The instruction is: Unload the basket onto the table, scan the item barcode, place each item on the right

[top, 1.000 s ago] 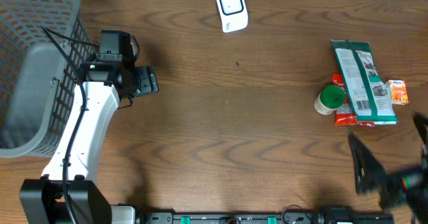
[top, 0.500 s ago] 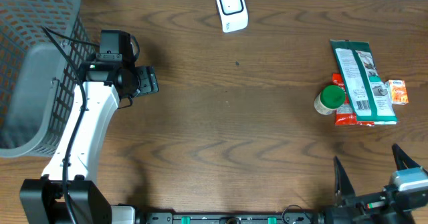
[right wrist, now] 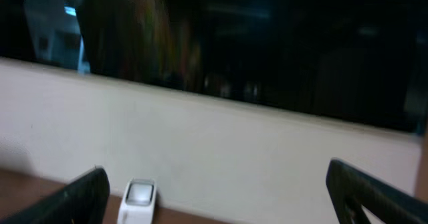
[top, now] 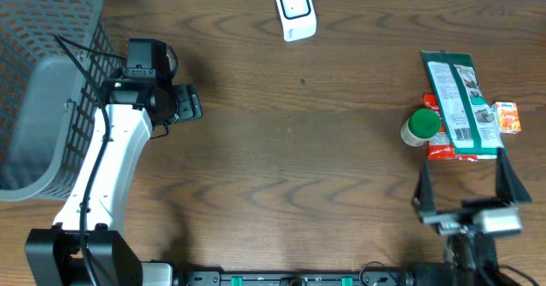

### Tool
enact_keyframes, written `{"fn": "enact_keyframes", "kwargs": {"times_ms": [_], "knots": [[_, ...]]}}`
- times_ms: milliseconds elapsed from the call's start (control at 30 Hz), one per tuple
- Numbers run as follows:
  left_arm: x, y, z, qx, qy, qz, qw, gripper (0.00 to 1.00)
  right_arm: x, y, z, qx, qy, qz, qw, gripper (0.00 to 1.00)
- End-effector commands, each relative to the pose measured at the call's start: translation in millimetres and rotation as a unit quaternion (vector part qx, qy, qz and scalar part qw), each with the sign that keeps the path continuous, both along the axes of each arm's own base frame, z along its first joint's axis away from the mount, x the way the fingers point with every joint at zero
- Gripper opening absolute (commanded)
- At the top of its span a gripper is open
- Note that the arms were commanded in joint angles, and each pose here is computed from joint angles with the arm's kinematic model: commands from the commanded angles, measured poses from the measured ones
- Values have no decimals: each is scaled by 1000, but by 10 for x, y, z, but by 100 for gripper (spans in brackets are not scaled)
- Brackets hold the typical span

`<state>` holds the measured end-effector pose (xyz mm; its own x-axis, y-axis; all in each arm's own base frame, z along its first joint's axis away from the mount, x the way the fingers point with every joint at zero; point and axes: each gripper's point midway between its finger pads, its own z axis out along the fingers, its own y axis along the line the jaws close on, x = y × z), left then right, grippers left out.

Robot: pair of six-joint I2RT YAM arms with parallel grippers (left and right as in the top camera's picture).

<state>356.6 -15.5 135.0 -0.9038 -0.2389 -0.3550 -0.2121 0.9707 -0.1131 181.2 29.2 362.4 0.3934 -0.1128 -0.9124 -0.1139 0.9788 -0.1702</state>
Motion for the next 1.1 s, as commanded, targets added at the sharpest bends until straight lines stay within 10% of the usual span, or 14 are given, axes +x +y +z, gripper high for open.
{"fn": "enact_keyframes", "kwargs": {"times_ms": [0, 1067], "knots": [[0, 34, 45, 6, -6, 3, 1000, 82, 199, -3, -335, 6, 15, 1, 1000, 99], [0, 34, 45, 6, -6, 3, 1000, 82, 649, -222, -2041, 81, 232, -49, 968, 99]]}}
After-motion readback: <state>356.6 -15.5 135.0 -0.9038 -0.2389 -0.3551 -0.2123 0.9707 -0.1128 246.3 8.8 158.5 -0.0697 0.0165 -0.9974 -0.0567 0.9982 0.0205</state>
